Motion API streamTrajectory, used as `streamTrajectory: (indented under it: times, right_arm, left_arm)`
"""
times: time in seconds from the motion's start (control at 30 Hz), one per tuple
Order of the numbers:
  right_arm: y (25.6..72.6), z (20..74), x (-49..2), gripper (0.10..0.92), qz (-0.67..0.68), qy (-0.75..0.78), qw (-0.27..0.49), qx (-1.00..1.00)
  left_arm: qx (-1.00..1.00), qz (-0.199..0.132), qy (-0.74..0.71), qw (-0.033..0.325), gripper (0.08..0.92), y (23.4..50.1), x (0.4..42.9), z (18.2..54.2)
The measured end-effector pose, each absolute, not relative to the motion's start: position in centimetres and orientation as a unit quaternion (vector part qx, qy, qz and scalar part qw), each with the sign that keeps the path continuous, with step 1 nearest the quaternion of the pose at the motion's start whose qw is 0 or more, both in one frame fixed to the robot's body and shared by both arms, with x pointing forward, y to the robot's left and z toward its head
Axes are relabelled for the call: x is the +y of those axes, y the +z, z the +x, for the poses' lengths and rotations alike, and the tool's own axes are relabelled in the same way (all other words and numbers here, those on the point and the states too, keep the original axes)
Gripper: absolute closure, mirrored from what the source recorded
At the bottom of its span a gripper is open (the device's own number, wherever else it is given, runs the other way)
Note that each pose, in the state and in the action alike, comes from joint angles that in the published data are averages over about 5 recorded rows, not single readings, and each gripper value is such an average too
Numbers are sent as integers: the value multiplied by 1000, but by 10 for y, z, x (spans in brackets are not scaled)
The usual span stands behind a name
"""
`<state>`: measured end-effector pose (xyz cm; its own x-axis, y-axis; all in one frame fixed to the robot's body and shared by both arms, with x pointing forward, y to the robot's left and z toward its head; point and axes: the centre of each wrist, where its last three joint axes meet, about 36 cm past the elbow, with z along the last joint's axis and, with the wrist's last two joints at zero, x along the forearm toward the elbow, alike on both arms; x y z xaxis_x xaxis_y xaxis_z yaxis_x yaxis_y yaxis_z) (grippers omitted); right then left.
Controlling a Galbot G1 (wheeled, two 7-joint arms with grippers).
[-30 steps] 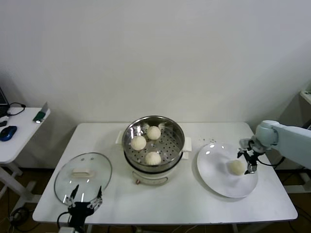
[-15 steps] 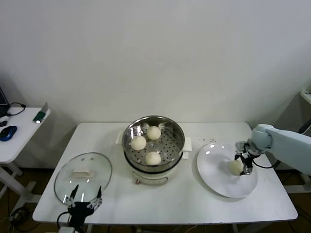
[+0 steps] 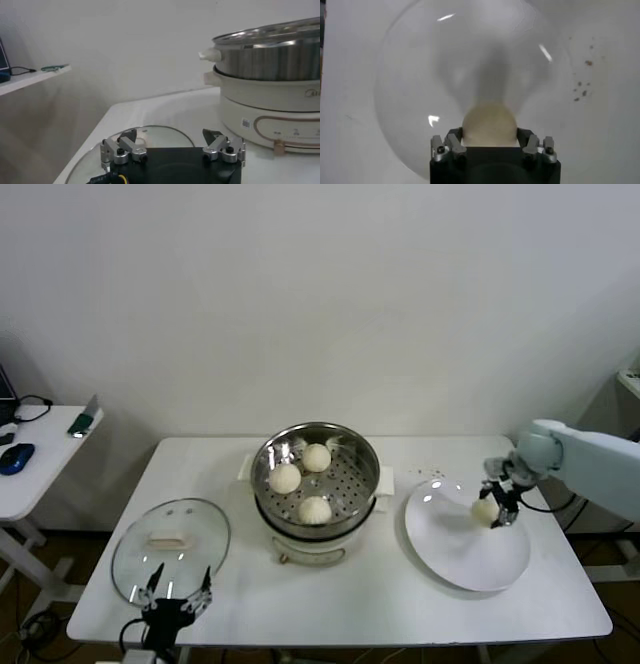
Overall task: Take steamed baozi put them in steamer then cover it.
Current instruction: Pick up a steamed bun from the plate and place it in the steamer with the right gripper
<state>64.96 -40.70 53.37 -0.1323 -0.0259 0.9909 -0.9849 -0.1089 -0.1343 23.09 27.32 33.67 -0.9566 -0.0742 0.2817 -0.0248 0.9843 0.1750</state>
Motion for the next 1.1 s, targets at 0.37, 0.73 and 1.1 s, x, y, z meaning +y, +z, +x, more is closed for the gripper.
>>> streamTrajectory:
  times: [0.37,0.73,1.1]
  right_arm:
    - [691,655,-335,318,512,586,358,-516]
    - [755,633,-223,318,544,584,300,-523]
    - [713,629,-138,318,561,579,301,-509]
  left_arm:
    - [-986,19,-87,140,177,341,271,232]
    - [-987,14,-86,137,177,345,268,228]
    - [-987,13,-87,134,177,348,268,227]
